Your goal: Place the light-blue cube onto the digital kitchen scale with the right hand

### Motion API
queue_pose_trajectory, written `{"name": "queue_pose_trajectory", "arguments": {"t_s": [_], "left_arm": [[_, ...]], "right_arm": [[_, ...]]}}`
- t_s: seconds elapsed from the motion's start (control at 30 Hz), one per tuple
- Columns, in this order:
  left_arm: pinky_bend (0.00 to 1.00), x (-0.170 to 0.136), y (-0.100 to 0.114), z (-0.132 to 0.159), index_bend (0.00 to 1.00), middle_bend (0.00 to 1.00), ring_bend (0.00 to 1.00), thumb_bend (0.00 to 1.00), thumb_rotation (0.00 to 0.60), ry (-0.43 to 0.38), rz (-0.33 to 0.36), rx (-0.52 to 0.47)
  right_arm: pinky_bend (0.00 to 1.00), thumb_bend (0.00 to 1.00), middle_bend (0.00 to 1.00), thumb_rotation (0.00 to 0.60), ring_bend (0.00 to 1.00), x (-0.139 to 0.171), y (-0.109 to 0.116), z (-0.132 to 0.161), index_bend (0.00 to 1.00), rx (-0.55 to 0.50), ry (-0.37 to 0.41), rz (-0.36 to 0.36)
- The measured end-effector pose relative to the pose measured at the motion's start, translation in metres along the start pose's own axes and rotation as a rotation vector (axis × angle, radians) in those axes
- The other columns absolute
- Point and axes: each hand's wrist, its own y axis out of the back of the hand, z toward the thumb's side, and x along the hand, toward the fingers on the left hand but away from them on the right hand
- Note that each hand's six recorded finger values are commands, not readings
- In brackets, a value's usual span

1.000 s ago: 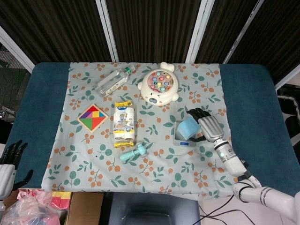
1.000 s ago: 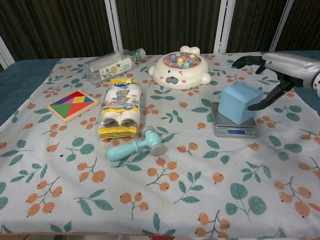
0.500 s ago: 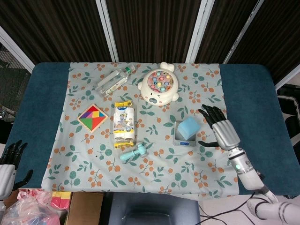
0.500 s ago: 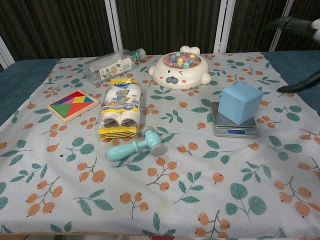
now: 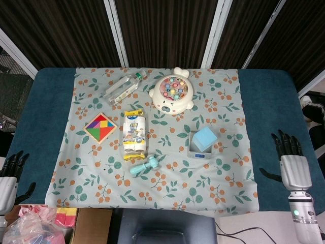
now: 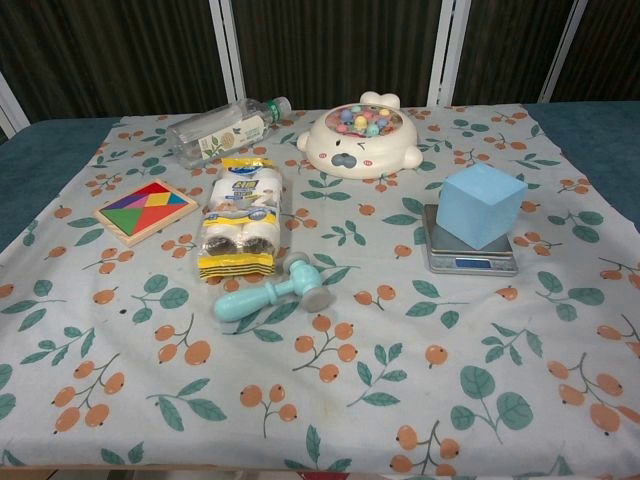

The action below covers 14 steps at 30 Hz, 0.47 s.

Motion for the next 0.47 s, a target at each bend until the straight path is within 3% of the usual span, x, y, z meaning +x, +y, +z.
{"name": "queue_pose_trajectory", "arguments": {"t_s": [0.17,0.47], "left_arm": [[0.34,0.0043,-0.0024,-0.0012,0.07,0.0,0.0,0.33,0.6,0.009,-0.01,0.004],[0.34,0.0047,-0.0027,0.0006,0.07,0.0,0.0,0.33,0.6,-0.002,-0.012,0.001]], "right_arm": [[0.13,0.15,0.0,0.6,0.0,0.0036,-0.0072,0.0016,0.0,0.055,0.018,0.025],[0.13,0.15,0.0,0.6,0.0,0.0098,-0.0098,0.0043,0.0,0.051,0.037,0.042]]}}
